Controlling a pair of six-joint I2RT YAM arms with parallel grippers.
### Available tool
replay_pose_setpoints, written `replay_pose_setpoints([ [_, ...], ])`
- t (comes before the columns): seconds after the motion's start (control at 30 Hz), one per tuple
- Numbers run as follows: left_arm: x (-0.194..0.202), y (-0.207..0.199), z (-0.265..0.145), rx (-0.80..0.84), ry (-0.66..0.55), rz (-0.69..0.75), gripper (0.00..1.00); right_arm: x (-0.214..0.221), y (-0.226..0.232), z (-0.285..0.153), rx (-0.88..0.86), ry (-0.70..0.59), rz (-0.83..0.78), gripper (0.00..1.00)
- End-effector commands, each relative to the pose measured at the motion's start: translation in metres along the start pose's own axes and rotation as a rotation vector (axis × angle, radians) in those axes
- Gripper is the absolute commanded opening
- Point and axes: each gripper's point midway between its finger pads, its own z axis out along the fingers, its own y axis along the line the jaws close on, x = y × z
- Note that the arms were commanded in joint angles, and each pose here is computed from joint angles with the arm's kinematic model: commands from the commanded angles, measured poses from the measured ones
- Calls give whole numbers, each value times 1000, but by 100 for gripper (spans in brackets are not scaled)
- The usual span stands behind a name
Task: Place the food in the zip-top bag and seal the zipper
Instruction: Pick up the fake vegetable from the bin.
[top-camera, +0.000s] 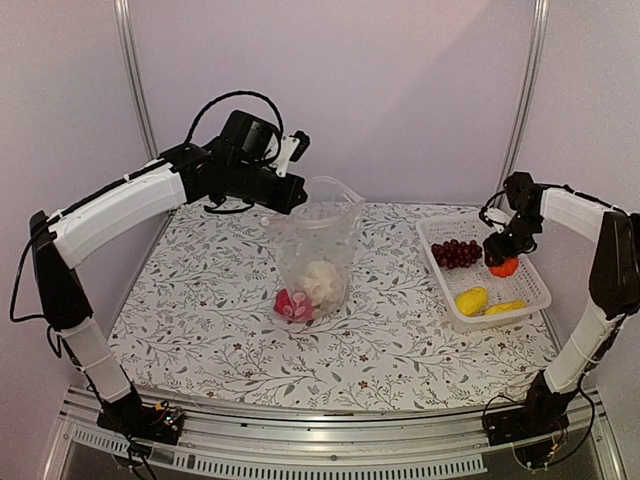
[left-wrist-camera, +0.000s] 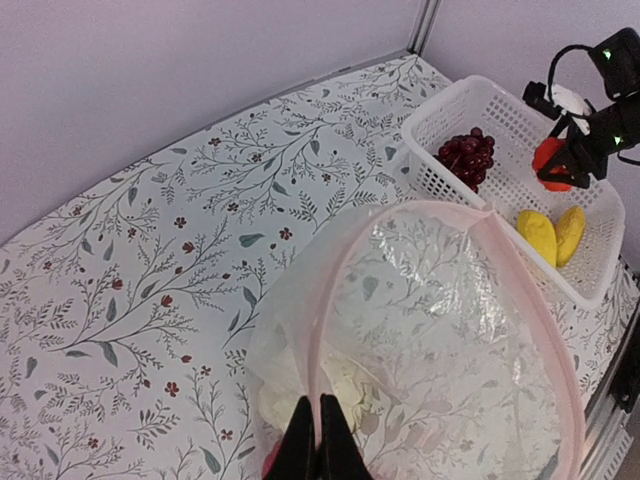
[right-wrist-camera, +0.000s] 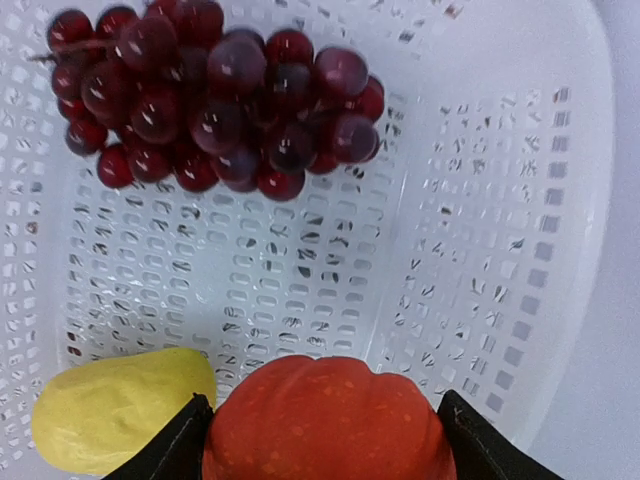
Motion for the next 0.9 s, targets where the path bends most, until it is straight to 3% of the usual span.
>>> replay_pose_setpoints([
  [0.0,-10,6,-6,-13,-42,-19,1,-52,15,-73,-111,-246,-13,56],
  [0.1,-11,5,-5,-10,-51,-32,1,-82,59,-114,-235,-393,-136,56],
  [0.27,-12,2,-4,5,-62,-52,1,-117,131,-191,-286,-620,-378,56],
  [0.57,-18,1,-12,16,-86,-84,1,-145,236,-334,-673,-965,-601,56],
  [0.67,-18,1,-12,17,-92,-94,1,-148,261,-357,-777,-1038,-636,57],
  [0.87,-20,1,-17,20,-108,-119,1,-159,298,-362,-881,-1099,-664,58],
])
